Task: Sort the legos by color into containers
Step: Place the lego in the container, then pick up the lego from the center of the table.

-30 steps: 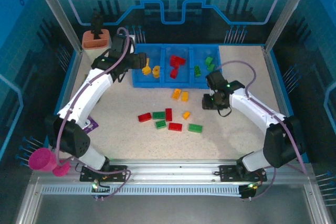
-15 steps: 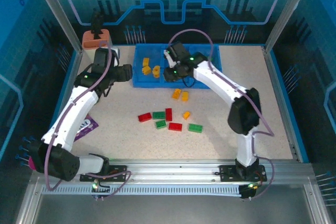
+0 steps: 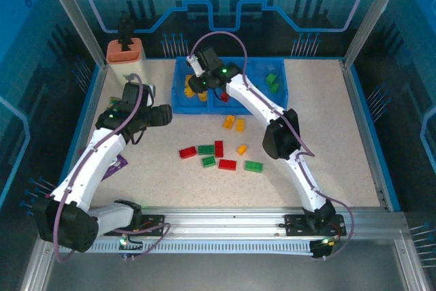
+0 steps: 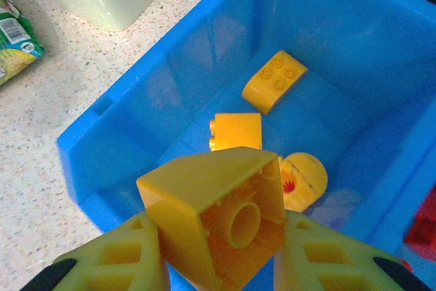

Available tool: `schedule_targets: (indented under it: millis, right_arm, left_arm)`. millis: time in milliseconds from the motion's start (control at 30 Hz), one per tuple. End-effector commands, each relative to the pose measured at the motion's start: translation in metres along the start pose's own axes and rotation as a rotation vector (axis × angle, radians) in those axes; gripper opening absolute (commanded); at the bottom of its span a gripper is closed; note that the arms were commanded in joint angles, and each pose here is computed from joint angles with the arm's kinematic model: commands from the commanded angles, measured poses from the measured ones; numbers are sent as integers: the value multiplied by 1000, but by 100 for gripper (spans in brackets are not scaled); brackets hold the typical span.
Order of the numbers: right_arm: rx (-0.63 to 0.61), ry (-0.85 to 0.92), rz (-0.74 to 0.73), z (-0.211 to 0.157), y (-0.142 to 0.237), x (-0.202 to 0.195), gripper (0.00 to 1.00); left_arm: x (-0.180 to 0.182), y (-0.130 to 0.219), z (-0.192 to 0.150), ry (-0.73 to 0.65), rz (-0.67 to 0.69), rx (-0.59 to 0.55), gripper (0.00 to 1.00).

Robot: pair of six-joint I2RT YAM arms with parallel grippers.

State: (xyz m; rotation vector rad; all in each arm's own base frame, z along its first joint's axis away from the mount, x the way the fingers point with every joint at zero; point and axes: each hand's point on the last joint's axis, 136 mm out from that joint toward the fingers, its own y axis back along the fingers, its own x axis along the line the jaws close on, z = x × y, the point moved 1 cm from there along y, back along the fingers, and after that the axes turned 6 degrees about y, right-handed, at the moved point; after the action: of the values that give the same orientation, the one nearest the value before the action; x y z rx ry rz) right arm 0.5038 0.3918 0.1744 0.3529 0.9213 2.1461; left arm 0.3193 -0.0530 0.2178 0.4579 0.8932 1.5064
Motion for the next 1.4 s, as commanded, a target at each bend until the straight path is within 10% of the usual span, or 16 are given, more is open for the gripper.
schedule_targets:
  millis: [0, 867, 1133, 1367]
  right_arm:
    - [20, 30, 16, -7, -13, -4, 29]
    - [-138, 60, 55, 41, 68, -18, 69]
    - [-200, 83, -71, 54, 184, -44, 72]
    - [-101, -12, -171, -13, 277, -55, 80]
  left_arm:
    - [-2, 5, -8, 58, -34, 24, 78]
    - [-137, -38, -70, -119, -179, 168, 81]
    - [-193, -71, -110, -297, -176, 239, 79]
    - [-230, -91, -144, -404, -185, 307, 77]
